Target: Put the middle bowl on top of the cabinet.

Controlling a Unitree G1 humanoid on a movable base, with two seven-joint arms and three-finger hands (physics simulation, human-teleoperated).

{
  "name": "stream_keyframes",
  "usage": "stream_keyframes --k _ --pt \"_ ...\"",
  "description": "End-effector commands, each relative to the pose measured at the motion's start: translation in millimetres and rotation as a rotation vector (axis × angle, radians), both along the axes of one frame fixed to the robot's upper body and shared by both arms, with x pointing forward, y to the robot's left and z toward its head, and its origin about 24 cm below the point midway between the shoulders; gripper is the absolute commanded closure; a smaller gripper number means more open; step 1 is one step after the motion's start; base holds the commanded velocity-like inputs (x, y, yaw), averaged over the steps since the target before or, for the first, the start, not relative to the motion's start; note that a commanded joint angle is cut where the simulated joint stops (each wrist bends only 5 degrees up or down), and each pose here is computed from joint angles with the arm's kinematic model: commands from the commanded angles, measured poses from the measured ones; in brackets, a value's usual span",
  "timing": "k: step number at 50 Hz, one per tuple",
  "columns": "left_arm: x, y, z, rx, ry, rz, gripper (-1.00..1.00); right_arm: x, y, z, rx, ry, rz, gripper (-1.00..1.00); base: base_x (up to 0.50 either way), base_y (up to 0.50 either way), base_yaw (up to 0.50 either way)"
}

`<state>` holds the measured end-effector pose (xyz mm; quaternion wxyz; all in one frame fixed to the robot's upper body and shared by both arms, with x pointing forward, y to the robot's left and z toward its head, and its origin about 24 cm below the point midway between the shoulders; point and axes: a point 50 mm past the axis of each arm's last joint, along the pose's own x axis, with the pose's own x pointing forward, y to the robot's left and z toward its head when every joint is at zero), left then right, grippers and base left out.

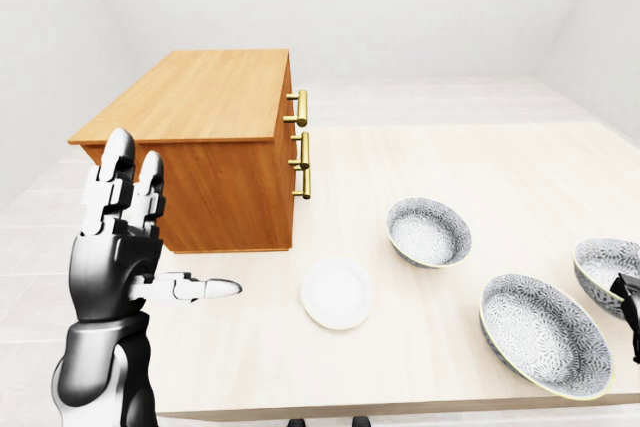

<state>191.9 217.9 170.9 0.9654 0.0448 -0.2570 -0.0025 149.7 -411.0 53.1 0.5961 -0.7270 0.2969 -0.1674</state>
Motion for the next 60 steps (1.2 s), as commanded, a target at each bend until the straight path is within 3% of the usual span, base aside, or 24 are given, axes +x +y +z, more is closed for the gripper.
stream_keyframes --k 1,11,22,30,34,43,60 --pt "1.6 0.6 -3.4 -0.004 0.016 -0.001 -1.0 7.9 -0.7 26.5 -0.003 -0.055 0.009 1.0 0.0 0.0 0.0" --pt "3.5 -1.1 -6.7 0.005 0.035 -0.005 -1.0 21.0 -0.6 55.8 -0.002 -0.111 0.025 1.0 0.0 0.0 0.0" --pt "4.3 -1.7 -8.9 0.009 0.047 -0.001 -1.0 41.8 18.5 96.3 -0.027 -0.185 0.106 1.0 0.0 0.0 0.0" --pt "0.0 -1.1 -3.2 0.016 0.02 0.001 -1.0 64.7 40.2 128.3 -0.04 -0.263 0.205 1.0 0.0 0.0 0.0" --pt "-1.7 -2.1 0.1 0.027 0.006 0.005 -1.0 78.9 58.5 152.7 -0.031 -0.357 0.302 1.0 0.0 0.0 0.0" --pt "-14.8 -11.0 15.6 0.06 -0.069 -0.002 -1.0 97.3 88.7 177.2 -0.023 -0.43 0.419 1.0 0.0 0.0 0.0" --pt "-35.9 -16.4 23.5 0.102 -0.102 0.004 -1.0 141.8 135.7 217.8 0.117 -0.458 0.569 1.0 0.0 0.0 0.0"
